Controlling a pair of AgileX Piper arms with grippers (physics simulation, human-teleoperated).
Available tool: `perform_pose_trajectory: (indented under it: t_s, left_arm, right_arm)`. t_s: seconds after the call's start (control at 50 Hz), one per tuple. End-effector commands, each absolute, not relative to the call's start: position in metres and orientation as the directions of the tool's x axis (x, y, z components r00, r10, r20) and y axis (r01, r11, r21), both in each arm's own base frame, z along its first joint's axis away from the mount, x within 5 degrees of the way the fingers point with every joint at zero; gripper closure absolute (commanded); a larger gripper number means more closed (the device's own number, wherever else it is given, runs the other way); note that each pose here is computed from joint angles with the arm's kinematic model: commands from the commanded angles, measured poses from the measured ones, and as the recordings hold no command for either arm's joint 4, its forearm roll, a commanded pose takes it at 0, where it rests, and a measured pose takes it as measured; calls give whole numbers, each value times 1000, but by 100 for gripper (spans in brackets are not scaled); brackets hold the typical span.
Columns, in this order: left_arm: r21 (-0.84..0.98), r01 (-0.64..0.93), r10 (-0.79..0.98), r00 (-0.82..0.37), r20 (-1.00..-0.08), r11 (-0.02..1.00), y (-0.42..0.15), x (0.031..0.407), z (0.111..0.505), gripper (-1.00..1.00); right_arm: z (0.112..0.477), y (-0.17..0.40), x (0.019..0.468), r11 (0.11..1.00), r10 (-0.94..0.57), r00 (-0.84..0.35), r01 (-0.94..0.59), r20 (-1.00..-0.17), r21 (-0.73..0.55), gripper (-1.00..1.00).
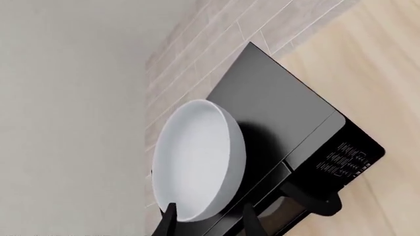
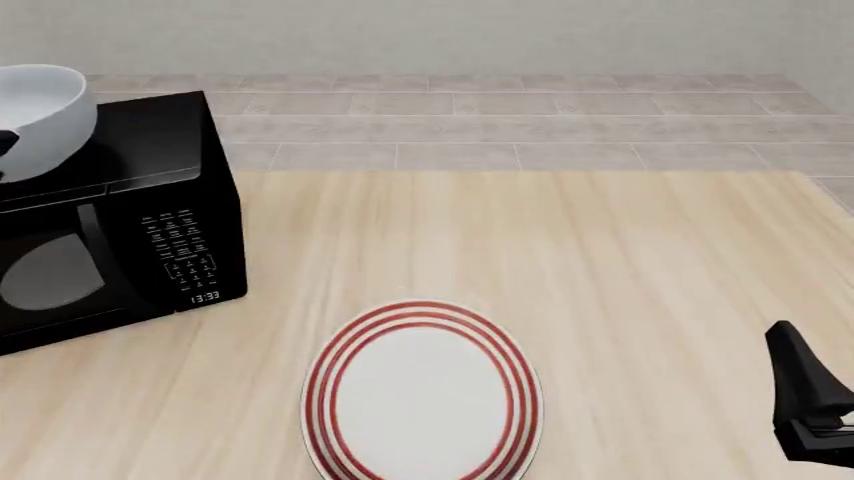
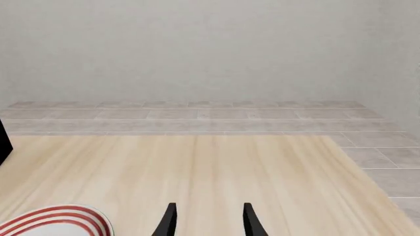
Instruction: Pick up the white bowl and put it on the plate.
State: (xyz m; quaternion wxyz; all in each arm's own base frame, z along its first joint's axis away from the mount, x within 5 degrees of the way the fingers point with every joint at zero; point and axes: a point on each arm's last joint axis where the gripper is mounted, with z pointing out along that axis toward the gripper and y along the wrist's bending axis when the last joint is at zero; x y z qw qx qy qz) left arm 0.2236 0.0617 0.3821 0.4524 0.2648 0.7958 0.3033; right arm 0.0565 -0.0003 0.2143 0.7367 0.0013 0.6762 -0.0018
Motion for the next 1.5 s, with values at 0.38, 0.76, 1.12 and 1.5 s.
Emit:
perform_pose_trajectory:
  t_s: [0.38, 0.76, 1.12, 1.5]
  left_arm:
    - [717, 154, 685, -482, -546, 680, 73, 242, 355, -100]
    - [718, 156, 682, -498, -537, 679, 79, 248, 342, -100]
    - [716, 149, 677, -498, -542, 682, 81, 251, 337, -100]
    - [714, 142, 669, -510, -541, 686, 88, 260, 329, -100]
  right_arm:
    - [214, 0, 57, 1000, -1, 85, 5, -996, 0, -100]
    - [214, 0, 57, 1000, -1, 85, 5, -996, -1, -100]
    - [214, 0, 57, 1000, -1, 86, 4, -996, -1, -100]
    - [214, 0, 57, 1000, -1, 85, 5, -996, 0, -100]
